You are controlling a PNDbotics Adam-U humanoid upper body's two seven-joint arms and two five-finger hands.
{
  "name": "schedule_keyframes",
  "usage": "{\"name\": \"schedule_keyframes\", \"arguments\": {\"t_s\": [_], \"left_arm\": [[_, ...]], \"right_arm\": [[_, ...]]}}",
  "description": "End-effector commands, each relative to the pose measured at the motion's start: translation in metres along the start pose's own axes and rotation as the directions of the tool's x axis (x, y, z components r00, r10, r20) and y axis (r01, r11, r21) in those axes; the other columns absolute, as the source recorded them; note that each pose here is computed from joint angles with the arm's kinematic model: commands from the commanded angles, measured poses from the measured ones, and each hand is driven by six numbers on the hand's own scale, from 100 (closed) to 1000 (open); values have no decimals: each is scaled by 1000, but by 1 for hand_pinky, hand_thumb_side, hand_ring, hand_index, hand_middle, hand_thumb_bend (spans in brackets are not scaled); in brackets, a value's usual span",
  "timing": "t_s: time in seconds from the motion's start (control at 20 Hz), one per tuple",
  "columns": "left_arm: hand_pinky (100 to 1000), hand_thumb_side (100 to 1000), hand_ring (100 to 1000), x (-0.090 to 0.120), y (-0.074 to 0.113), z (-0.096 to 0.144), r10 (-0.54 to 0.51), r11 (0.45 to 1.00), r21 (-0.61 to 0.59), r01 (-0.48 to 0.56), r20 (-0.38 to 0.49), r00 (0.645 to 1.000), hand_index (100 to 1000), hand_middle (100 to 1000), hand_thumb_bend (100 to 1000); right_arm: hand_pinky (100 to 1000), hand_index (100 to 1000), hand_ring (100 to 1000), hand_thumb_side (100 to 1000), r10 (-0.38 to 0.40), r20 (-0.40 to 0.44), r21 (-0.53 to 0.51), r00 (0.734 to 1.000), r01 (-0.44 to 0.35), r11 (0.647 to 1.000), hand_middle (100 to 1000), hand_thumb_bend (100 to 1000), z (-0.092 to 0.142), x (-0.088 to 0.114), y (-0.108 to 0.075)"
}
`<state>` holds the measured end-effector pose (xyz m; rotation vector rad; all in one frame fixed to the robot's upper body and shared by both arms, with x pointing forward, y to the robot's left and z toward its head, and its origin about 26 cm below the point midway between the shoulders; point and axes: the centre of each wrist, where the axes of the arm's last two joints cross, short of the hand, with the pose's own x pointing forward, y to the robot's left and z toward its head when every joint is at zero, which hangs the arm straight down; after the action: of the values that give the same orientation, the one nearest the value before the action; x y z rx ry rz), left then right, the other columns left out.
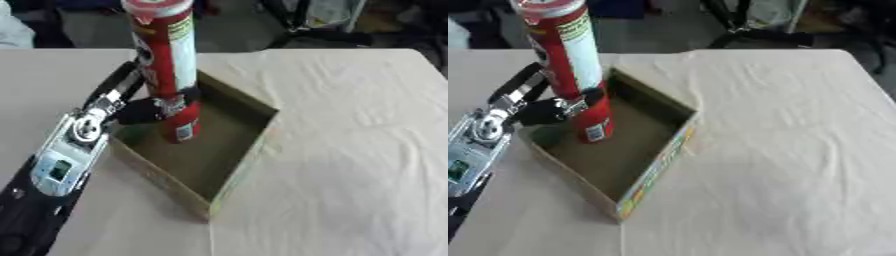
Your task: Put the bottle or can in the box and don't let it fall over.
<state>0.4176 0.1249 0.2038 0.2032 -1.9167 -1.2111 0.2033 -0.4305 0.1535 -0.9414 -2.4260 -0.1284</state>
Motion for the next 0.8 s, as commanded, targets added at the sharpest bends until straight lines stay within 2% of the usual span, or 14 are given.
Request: {"name": "schedule_keyframes", "arguments": {"t_s": [0.05,0.15,0.55,0.6,0.65,0.8], "left_arm": [[1000,692,1000,2,10,0,-58,998,-21,57,-8,998,947,1000,604],[1000,648,1000,1,9,0,-69,997,-41,69,-16,997,962,1000,574],[1000,639,1000,3,11,2,-53,998,-45,53,-14,998,970,1000,534],[1000,677,1000,4,15,3,-55,998,-32,55,-11,998,962,1000,418],[1000,677,1000,5,21,6,-52,999,-3,52,-5,999,962,1000,418],[1000,691,1000,6,44,22,-49,994,100,47,19,999,966,1000,343]], "right_arm": [[923,838,818,594,-7,38,1,999,7,1000,872,100,-10,6,-3],[923,837,817,596,-13,37,-4,999,13,1000,871,100,-11,6,-3],[923,836,814,598,-24,35,-10,999,24,1000,869,100,-12,6,-3],[922,835,813,600,-22,34,-10,999,22,1000,867,100,-12,6,-3],[922,835,813,600,-21,33,-10,999,21,1000,867,100,-11,6,-4],[919,835,813,603,-21,32,-11,999,21,1000,867,100,-10,6,-5]]}}
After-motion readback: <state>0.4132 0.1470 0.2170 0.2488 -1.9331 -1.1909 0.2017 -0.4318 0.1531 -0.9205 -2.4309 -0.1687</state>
